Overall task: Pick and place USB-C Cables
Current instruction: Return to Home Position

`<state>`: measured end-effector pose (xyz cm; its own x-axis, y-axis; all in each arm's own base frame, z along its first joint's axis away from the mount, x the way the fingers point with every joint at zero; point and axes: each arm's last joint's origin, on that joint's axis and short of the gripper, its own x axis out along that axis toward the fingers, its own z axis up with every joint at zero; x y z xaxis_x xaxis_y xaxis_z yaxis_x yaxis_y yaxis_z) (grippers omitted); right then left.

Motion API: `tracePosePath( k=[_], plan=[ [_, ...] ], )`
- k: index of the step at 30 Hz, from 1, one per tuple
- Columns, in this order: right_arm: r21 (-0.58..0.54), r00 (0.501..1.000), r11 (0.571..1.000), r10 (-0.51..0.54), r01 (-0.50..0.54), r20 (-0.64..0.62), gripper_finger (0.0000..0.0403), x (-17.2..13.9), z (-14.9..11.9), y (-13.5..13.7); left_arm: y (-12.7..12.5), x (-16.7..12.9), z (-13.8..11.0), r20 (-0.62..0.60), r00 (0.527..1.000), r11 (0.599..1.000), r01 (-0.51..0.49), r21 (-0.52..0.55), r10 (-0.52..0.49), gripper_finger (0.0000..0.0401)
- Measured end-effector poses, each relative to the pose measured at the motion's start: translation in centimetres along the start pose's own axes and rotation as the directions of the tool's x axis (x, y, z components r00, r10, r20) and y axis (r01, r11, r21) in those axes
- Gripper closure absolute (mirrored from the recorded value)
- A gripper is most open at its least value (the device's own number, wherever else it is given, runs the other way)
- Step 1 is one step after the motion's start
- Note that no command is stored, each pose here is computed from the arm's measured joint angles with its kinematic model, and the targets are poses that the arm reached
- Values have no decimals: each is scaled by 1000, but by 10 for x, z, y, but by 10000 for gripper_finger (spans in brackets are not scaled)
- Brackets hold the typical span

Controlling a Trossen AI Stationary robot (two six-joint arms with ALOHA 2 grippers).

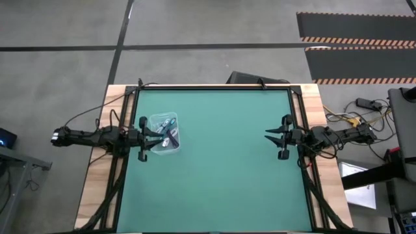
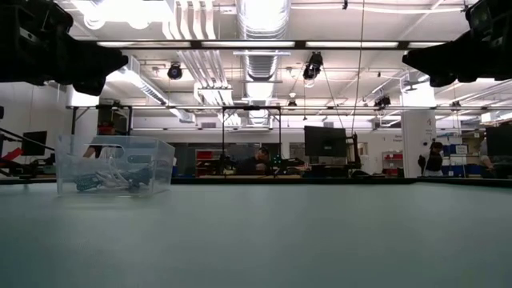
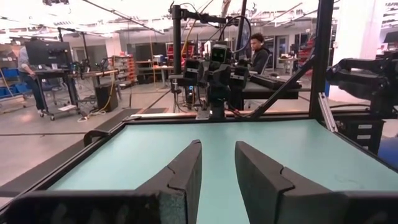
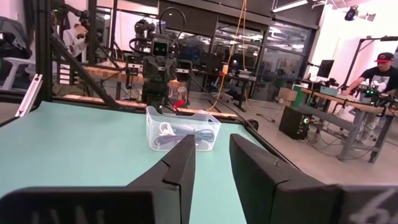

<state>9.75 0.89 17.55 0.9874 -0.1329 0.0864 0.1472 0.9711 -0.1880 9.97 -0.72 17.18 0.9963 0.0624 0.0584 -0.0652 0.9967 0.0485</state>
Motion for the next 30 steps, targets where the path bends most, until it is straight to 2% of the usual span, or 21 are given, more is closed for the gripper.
tracePosePath(
  k=[30],
  plan=[
    [-1, 1000, 1000, 0, 0, 0, 323, 0, 0, 0, 0, 0, 0, -1, 1000, 1000, 0, 0, 0, 320]
  ],
)
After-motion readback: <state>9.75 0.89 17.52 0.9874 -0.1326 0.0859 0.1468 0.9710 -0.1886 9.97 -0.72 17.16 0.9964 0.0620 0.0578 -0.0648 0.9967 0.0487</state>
